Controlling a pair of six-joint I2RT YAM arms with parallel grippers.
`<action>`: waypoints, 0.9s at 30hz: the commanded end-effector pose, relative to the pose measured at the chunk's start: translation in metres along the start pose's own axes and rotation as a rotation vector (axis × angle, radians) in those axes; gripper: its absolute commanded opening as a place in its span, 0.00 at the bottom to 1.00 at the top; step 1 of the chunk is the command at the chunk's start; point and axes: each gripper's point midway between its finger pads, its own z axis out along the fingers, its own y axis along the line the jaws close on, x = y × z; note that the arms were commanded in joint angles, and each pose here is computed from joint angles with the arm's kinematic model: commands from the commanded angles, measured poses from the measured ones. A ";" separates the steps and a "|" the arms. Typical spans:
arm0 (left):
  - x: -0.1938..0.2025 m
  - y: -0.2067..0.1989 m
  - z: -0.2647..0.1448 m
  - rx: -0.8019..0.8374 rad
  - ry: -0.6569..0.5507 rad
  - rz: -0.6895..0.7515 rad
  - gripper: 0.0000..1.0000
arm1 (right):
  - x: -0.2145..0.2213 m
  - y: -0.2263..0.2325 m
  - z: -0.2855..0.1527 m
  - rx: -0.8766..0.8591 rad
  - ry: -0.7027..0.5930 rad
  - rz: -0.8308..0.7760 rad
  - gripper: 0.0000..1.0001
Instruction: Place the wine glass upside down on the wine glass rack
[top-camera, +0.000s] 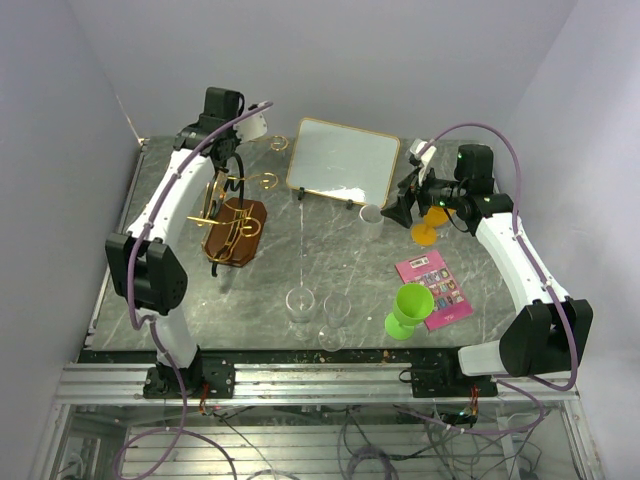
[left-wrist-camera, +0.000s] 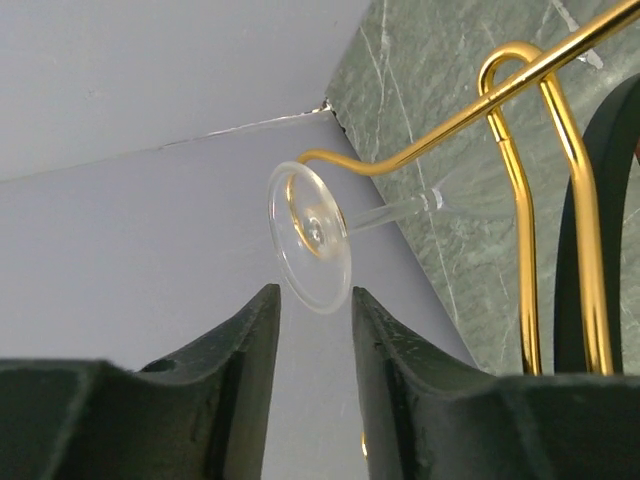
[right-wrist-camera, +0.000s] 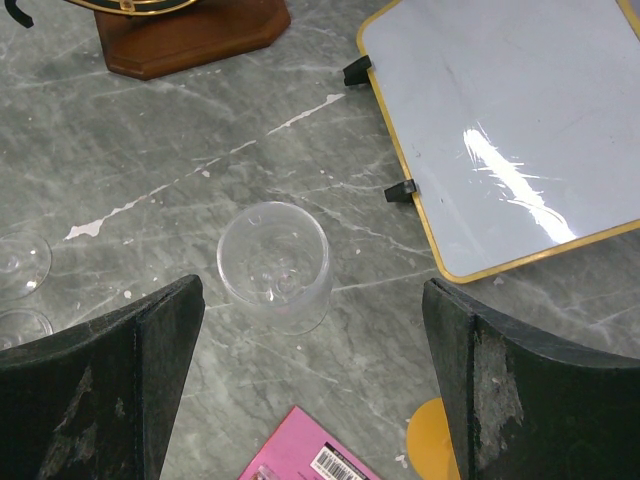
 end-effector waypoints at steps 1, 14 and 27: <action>-0.004 0.012 -0.022 -0.011 -0.044 -0.033 0.48 | 0.000 -0.003 -0.001 0.013 -0.009 -0.008 0.91; -0.017 0.062 -0.070 -0.138 -0.193 -0.254 0.69 | -0.002 -0.012 -0.004 0.072 0.000 -0.004 0.90; -0.036 0.091 -0.127 -0.149 -0.420 -0.611 0.92 | 0.007 -0.034 0.014 0.242 0.169 0.021 0.72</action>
